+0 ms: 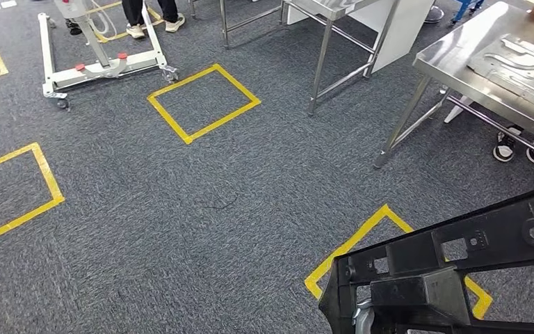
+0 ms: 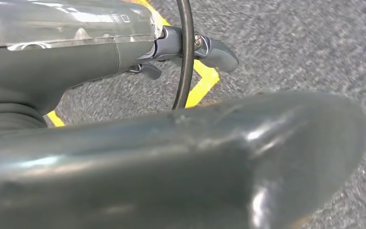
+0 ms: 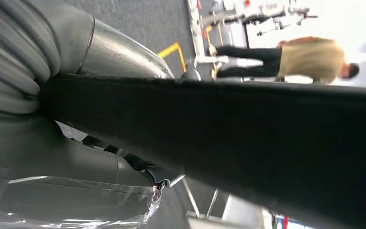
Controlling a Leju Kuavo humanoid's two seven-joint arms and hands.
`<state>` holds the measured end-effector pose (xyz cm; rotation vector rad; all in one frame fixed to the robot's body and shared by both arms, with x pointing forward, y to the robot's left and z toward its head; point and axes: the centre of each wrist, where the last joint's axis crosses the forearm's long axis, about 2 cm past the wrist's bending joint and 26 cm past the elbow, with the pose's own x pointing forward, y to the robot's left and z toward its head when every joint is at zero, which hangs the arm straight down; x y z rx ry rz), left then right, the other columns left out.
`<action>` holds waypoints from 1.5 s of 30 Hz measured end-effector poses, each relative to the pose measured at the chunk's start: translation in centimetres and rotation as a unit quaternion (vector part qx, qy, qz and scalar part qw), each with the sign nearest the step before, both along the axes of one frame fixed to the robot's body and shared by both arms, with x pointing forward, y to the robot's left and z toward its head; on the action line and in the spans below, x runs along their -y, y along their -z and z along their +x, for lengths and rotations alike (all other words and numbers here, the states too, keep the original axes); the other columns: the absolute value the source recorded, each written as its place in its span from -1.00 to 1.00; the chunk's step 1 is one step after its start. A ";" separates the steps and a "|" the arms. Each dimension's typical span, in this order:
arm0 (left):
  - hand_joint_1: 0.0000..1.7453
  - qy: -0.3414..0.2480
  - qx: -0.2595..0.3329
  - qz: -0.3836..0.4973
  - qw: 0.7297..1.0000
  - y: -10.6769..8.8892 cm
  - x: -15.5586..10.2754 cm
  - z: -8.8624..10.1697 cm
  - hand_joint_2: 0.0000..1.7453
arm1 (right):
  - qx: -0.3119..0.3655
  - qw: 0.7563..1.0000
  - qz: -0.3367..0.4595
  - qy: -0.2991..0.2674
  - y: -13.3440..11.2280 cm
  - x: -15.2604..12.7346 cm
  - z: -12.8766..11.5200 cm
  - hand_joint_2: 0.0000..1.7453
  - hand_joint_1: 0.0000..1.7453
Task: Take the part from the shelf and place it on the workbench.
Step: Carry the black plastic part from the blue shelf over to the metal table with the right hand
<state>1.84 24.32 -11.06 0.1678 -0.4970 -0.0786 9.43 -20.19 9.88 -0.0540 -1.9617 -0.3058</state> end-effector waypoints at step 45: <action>-1.00 -0.002 0.000 0.006 1.000 0.0 0.0 -0.1 -1.00 | -0.004 1.000 0.004 -0.001 0.1 -0.1 -0.3 1.00 1.00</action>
